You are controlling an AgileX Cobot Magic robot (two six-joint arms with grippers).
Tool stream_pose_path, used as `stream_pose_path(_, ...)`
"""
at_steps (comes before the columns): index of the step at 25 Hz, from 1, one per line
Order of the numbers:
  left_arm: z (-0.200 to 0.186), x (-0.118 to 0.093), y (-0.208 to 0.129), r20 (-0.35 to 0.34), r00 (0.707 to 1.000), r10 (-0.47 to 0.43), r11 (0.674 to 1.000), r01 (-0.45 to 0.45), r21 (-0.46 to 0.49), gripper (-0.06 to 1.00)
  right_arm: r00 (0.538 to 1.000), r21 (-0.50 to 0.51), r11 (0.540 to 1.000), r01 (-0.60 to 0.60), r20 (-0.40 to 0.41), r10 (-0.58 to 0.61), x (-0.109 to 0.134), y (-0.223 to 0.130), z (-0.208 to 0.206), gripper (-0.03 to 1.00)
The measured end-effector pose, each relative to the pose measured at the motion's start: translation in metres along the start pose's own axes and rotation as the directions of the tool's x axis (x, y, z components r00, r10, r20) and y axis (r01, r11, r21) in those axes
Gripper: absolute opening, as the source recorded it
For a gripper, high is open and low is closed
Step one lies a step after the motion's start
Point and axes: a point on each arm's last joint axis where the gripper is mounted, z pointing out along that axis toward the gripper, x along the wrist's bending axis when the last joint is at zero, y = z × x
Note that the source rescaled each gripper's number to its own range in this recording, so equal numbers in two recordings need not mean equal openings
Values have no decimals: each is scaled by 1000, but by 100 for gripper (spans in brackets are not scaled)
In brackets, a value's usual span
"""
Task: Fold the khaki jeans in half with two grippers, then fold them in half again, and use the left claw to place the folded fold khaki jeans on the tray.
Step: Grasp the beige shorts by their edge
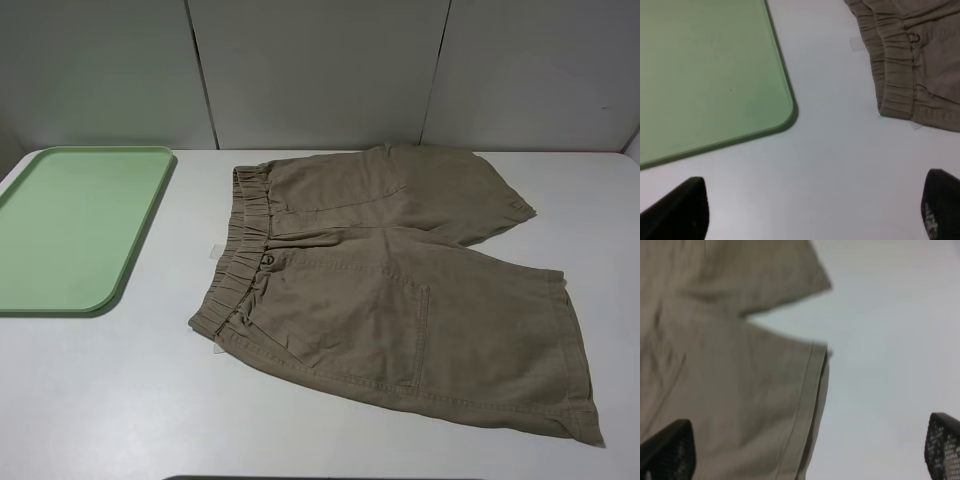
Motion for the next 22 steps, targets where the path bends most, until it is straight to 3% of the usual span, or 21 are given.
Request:
stream_pose_path(5, 19, 8, 48, 88, 986, 143, 976, -155, 152, 80, 998, 188, 980, 58, -33, -53, 4, 24, 28, 100)
stream_pose_path(8, 42, 5, 67, 172, 942, 290, 917, -324, 233, 80, 983, 270, 947, 172, -111, -147, 11, 45, 53, 100)
stream_pose_path(9, 53, 1, 71, 202, 913, 355, 878, -400, 262, 80, 975, 296, 932, 211, -138, -177, 15, 48, 61, 100)
stream_pose_path(12, 81, -14, 79, 263, 787, 559, 715, -617, 327, 80, 935, 365, 866, 342, -227, -273, 28, 51, 85, 100)
stream_pose_path(15, 108, -40, 82, 332, 636, 696, 536, -769, 348, 80, 860, 400, 769, 499, -336, -383, 46, 47, 106, 100)
stream_pose_path(18, 131, -64, 80, 406, 549, 730, 434, -832, 345, 80, 769, 396, 668, 631, -432, -470, 68, 39, 124, 100)
stream_pose_path(20, 138, -70, 79, 427, 535, 729, 418, -842, 341, 80, 695, 367, 599, 712, -493, -523, 83, 34, 133, 100)
stream_pose_path(22, 158, -84, 74, 498, 485, 718, 360, -872, 331, 80, 627, 345, 532, 773, -543, -559, 96, 27, 139, 100)
